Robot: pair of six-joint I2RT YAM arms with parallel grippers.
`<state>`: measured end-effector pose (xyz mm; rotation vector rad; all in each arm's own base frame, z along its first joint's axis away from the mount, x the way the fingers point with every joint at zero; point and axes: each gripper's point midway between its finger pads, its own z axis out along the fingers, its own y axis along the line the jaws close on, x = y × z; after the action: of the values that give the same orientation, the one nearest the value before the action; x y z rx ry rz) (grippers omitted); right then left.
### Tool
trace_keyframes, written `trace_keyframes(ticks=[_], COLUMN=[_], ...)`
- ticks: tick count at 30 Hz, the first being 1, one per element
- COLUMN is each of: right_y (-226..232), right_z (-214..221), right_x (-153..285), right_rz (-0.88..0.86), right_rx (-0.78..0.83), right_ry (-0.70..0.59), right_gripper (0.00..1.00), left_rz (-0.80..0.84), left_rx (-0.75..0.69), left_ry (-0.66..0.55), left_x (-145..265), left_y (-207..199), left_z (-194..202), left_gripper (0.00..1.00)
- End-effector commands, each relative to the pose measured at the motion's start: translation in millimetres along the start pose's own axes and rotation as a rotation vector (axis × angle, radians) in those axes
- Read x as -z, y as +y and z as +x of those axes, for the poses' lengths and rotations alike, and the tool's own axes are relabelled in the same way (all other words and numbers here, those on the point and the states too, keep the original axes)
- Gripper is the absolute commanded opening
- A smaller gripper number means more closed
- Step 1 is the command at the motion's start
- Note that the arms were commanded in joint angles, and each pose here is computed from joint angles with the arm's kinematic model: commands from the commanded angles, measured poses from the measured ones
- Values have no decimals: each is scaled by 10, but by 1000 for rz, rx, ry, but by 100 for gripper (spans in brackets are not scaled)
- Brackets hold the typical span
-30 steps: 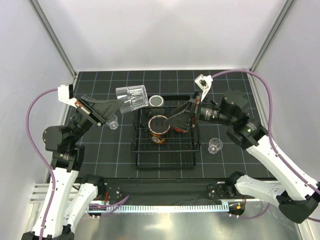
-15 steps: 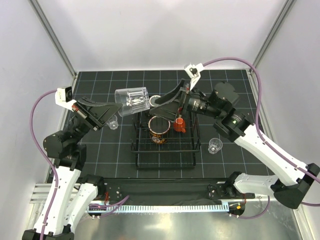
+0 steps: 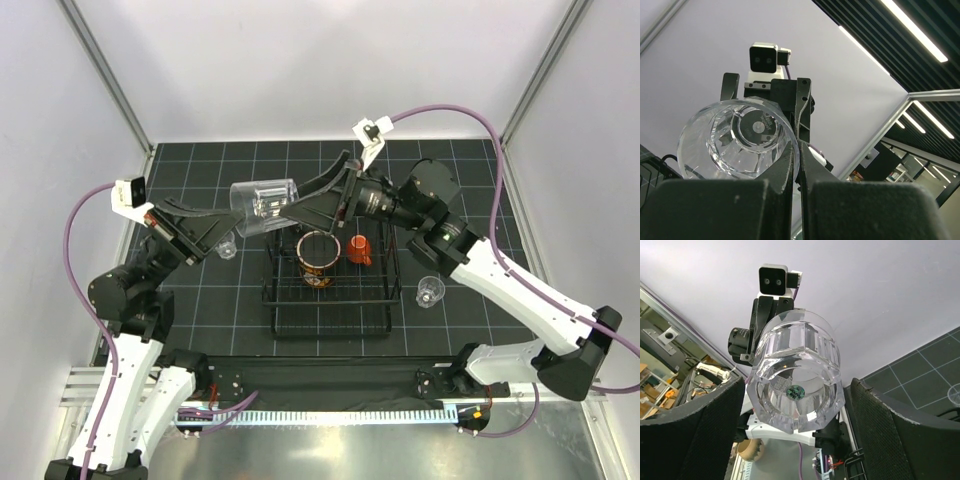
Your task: Load the cups into the dish rack
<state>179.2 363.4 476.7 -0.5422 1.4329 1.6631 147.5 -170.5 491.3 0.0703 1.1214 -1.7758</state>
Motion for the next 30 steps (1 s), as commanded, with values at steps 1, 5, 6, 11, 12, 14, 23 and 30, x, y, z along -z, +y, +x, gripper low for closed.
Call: trace_keyframes(ticks=[1, 5, 6, 11, 12, 14, 23, 30], right_y=[236, 257, 250, 219, 213, 180, -425, -967], right_z=[-186, -156, -154, -116, -113, -106, -245, -748], right_x=[-83, -142, -146, -195, -203, -220, -29, 462], right_rz=[-65, -71, -67, -60, -60, -47, 350, 749], right_rx=[26, 19, 16, 5, -1, -1, 115, 277], right_ry=[-64, -58, -61, -57, -55, -54, -54, -63], right_gripper=[85, 77, 75, 42, 34, 4, 4, 4], left_rz=[58, 55, 53, 43, 40, 18, -459, -745], left_rx=[-30, -23, -21, -3, -1, -5, -297, -295], left_ry=[-22, -27, -27, -33, -38, -42, -40, -30], left_x=[14, 28, 27, 49, 52, 57, 363, 708], left_y=[-156, -138, -126, -82, -78, -14, 413, 877], left_z=[-22, -16, -15, -6, -10, -11, -97, -103], left_gripper=[0, 0, 1, 0, 0, 3, 86, 87])
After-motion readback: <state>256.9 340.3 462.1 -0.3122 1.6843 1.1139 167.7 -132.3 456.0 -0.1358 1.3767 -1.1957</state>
